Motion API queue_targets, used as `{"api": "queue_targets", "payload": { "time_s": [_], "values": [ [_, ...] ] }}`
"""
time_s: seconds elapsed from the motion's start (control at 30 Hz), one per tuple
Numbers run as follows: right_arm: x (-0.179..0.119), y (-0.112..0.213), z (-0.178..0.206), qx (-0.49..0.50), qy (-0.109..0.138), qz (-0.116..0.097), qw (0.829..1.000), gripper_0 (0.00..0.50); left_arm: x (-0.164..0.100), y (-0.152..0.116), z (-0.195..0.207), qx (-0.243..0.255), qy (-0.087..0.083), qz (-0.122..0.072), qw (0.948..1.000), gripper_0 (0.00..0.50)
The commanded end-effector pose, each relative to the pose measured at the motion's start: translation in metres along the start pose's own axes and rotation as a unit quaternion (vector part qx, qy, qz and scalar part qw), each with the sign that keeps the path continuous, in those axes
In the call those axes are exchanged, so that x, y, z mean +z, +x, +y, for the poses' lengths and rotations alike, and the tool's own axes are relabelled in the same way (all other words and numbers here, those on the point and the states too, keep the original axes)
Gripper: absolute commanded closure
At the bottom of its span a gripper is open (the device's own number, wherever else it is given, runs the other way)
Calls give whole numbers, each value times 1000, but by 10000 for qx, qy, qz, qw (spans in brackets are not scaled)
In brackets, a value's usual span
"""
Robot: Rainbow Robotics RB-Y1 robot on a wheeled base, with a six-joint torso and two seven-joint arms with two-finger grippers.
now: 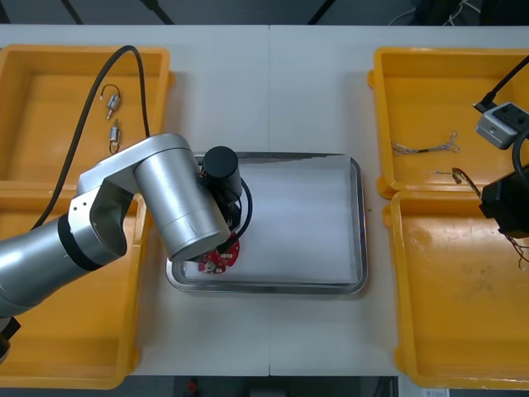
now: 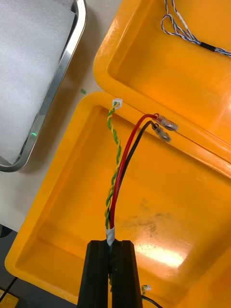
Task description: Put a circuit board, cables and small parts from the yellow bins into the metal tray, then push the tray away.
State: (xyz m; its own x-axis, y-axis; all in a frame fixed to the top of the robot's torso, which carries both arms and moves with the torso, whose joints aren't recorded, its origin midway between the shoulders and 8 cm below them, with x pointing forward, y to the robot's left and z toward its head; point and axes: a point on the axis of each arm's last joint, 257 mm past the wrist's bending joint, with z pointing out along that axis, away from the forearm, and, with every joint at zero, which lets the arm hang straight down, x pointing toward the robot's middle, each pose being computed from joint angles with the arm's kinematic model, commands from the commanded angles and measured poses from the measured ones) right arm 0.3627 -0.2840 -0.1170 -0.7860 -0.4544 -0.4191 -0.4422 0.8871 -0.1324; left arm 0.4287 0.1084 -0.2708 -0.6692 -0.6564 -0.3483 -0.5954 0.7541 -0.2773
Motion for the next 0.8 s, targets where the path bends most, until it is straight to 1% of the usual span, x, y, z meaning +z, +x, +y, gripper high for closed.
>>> {"api": "queue_targets", "payload": {
  "time_s": [0.03,0.1,0.13,0.17,0.27,0.4,0.43,0.47,0.53,0.6,0.63,0.67,0.7,0.77,0.8],
  "values": [
    [-8,-2,-11,-169,236,17,9996,500,-39,-16,-24,-175,461,-51,9988,0],
    [-8,-2,-11,-169,236,17,9996,500,-55,-20,-25,-137,510,34,9986,0],
    [-8,-2,-11,-169,236,17,9996,500,-55,-20,-25,-137,510,34,9986,0],
    [-8,-2,-11,-169,236,17,9996,500,-69,-25,-24,-82,522,74,9986,0],
    [-8,-2,-11,-169,236,17,9996,500,-93,-36,-22,-29,561,138,9983,0],
    [-8,-2,-11,-169,236,17,9996,500,-124,-60,-11,31,583,162,9982,0],
    [-8,-2,-11,-169,236,17,9996,500,-124,-60,-11,31,583,162,9982,0],
    [-8,-2,-11,-169,236,17,9996,500,-136,-69,-6,67,581,190,9981,0],
    [-8,-2,-11,-169,236,17,9996,500,-152,-83,0,115,583,220,9980,0],
    [-8,-2,-11,-169,236,17,9996,500,-160,-91,4,160,578,224,9979,0],
    [-8,-2,-11,-169,236,17,9996,500,-171,-104,10,206,561,218,9980,0],
    [-8,-2,-11,-169,236,17,9996,500,-171,-104,10,206,561,218,9980,0],
    [2,4,-1,-194,68,137,9997,500,-182,-118,17,232,549,219,9980,0],
    [2,3,5,-257,-5,146,9996,500,-192,-129,24,253,553,270,9978,0],
    [1,1,4,-283,10,134,9995,500,-195,-133,25,250,552,283,9978,0]
  ]
}}
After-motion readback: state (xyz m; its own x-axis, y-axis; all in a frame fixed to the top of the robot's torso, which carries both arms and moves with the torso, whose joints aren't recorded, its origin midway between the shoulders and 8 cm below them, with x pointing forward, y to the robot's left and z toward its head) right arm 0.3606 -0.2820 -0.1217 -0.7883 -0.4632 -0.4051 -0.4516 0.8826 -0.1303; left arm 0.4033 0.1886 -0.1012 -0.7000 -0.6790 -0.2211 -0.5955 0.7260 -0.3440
